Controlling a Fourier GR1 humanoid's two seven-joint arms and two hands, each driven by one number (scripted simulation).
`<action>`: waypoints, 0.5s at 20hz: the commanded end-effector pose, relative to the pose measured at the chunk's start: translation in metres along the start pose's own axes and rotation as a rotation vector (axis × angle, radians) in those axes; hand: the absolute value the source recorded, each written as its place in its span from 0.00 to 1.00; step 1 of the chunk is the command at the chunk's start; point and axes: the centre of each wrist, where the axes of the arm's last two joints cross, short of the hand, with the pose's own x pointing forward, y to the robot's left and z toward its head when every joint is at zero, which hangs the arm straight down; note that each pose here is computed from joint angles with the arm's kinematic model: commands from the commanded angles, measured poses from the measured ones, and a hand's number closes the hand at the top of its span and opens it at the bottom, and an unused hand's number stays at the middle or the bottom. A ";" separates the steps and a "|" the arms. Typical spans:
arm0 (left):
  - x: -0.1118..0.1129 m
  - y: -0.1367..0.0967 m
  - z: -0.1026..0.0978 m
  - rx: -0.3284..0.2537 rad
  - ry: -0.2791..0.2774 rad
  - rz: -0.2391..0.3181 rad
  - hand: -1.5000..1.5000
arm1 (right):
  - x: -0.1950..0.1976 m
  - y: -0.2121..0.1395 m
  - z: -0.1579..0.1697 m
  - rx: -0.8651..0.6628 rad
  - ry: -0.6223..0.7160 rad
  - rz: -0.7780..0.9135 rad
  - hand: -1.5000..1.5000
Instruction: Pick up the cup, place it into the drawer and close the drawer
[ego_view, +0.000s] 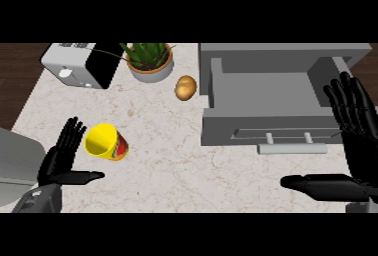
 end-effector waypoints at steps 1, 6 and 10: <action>-0.003 0.004 -0.006 0.004 -0.036 0.044 0.00 | 0.007 -0.013 -0.003 0.019 -0.003 -0.002 0.00; -0.003 0.005 -0.009 -0.004 -0.047 0.014 0.00 | 0.007 -0.012 -0.009 0.009 -0.005 -0.004 0.00; -0.024 -0.021 0.004 -0.013 -0.052 0.015 0.00 | 0.009 0.009 -0.003 0.023 -0.005 -0.011 0.00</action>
